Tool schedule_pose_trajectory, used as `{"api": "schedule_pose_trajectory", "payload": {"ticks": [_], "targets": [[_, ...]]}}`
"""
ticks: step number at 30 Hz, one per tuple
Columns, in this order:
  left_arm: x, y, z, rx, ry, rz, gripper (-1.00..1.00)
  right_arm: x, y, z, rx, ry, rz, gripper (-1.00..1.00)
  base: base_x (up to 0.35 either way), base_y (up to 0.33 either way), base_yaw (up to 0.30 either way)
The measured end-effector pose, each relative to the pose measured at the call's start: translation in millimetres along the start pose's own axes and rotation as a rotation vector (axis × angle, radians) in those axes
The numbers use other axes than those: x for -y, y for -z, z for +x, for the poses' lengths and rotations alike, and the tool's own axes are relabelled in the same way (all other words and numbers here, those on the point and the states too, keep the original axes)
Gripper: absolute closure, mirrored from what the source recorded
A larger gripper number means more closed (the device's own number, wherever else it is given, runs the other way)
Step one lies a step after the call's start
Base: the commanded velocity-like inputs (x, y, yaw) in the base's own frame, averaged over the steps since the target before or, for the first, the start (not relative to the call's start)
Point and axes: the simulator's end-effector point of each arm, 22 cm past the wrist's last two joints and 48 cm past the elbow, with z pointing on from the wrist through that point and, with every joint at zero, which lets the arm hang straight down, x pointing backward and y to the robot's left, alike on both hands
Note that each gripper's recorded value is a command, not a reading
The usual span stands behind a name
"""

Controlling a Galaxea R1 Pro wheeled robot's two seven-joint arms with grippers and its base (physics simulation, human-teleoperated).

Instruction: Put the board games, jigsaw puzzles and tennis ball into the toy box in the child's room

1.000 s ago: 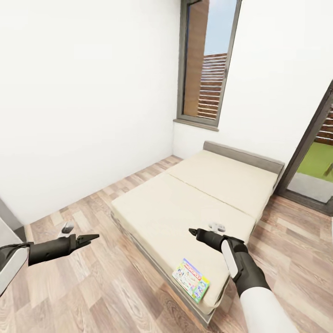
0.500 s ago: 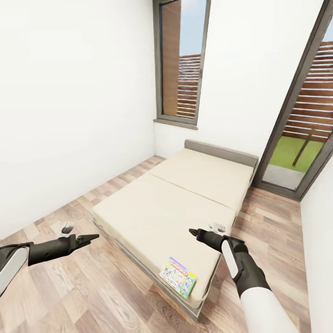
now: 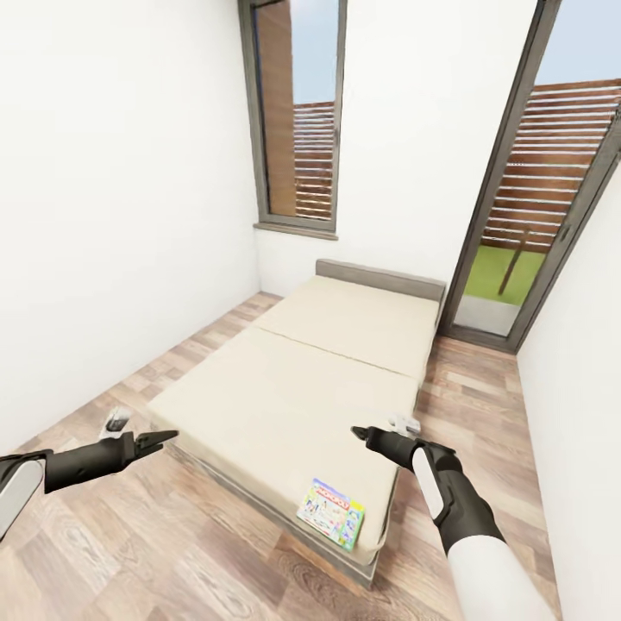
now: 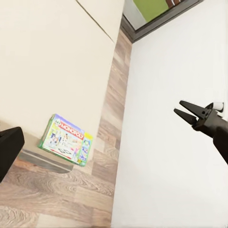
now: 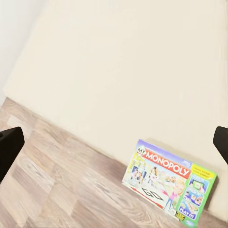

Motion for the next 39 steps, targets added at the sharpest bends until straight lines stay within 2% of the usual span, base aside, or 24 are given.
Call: {"api": "schedule_pose_trajectory", "payload": {"ticks": [39], "targets": [[-0.6,1.2,-1.5,0.005,0.0,-0.001,-1.0,-2.8,-1.1,-4.3,0.025,0.006,-0.001,-1.0,0.0,0.271,-0.281]]}}
